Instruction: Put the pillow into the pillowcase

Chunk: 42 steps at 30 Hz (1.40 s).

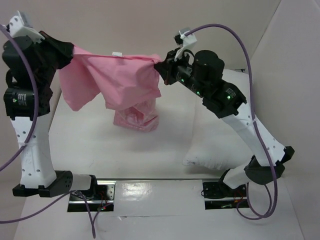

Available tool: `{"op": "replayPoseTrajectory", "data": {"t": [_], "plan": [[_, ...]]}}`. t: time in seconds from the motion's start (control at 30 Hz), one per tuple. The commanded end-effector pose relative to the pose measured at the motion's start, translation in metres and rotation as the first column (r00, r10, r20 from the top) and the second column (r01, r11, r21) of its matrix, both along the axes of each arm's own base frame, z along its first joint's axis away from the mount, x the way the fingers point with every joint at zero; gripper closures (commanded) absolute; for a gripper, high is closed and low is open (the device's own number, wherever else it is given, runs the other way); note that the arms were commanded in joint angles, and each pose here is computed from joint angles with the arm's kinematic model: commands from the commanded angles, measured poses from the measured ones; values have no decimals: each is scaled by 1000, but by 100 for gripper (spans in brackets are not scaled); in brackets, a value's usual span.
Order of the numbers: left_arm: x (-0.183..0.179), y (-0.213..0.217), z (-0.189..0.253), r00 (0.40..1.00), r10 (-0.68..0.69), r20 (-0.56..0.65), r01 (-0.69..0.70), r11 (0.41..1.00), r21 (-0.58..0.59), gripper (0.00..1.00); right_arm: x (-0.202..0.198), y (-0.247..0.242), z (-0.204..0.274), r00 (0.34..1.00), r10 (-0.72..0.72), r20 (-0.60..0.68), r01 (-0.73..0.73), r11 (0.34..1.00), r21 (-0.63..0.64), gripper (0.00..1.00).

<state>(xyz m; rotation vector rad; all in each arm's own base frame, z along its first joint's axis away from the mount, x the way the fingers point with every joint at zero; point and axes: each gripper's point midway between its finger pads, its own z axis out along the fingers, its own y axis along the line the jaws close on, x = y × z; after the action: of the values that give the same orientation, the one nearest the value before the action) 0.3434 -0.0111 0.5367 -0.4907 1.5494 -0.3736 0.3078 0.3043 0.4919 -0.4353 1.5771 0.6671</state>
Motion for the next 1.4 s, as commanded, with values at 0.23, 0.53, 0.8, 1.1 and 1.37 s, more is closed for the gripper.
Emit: {"op": "replayPoseTrajectory", "data": {"t": [0.23,0.53,0.8,1.1,1.37], "plan": [[-48,-1,46,988,-47,148,43,999,31,100,-35,-24,69,990,33,137,-52,989,139,100],[18,-11,64,969,-182,169,178,983,41,100,56,-46,116,939,-195,284,136,967,215,100],[41,-2,115,881,-294,371,304,952,33,100,76,-69,185,798,-315,514,80,900,427,100],[3,9,151,773,-394,497,421,905,63,100,92,-51,193,780,-296,551,36,901,433,100],[-34,-16,47,841,-472,264,497,867,-32,100,80,-59,75,938,-130,321,24,949,314,100]]}}
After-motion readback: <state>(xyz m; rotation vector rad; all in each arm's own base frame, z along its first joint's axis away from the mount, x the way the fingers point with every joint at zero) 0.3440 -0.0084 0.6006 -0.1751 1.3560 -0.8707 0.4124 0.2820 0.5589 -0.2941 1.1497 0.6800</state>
